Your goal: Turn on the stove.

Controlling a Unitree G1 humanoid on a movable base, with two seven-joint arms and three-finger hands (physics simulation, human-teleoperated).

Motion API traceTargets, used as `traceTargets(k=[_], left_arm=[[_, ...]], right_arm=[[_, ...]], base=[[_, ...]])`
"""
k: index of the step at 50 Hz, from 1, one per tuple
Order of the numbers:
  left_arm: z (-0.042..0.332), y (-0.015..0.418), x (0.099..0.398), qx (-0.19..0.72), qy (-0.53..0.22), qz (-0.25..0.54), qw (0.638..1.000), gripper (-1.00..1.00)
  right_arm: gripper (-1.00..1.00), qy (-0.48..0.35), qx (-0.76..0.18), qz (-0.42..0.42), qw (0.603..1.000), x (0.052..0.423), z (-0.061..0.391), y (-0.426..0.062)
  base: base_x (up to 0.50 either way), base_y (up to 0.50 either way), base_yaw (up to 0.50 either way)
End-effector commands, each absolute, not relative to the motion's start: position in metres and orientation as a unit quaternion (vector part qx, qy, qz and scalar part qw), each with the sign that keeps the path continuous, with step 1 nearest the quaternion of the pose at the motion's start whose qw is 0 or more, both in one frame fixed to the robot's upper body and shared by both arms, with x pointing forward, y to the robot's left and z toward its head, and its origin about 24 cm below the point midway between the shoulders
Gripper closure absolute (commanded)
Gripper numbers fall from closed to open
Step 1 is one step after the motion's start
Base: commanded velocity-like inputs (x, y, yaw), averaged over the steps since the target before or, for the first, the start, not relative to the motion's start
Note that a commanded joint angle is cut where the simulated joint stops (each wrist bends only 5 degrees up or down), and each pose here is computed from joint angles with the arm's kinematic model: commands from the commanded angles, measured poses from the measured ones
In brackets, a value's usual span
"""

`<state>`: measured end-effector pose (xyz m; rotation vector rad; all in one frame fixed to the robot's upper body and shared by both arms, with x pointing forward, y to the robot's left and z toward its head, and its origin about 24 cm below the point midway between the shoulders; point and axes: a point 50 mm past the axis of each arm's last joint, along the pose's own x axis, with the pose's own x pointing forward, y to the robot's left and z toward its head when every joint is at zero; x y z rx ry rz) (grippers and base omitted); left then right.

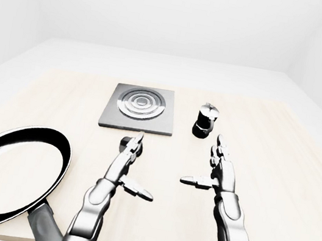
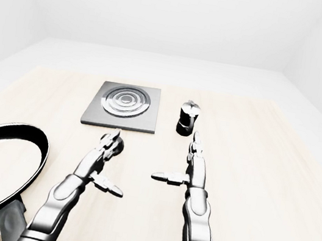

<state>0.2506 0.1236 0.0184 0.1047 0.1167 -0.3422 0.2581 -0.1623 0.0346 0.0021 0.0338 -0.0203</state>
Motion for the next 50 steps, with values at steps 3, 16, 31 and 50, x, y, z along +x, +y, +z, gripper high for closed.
traceTargets(k=[3, 16, 31, 50], left_arm=[[0.039, 0.125, 0.252, 0.060, -0.002, -0.158, 0.986, -1.00], [0.095, 0.134, 0.241, 0.060, -0.139, -0.123, 0.981, -1.00], [0.155, 0.148, 0.220, 0.051, -0.273, -0.070, 0.958, -1.00], [0.197, 0.151, 0.195, 0.079, -0.340, -0.064, 0.935, -1.00]], right_arm=[[-1.00, 0.017, 0.001, -0.010, 1.000, 0.258, 0.034, -0.162], [-1.00, 0.018, 0.000, -0.009, 1.000, 0.258, 0.033, -0.162], [-1.00, 0.018, 0.000, -0.009, 1.000, 0.258, 0.033, -0.162], [-1.00, 0.021, 0.001, -0.011, 1.000, 0.259, 0.032, -0.163]], base=[[0.00, 0.00, 0.00], [0.00, 0.00, 0.00], [0.00, 0.00, 0.00], [0.00, 0.00, 0.00]])
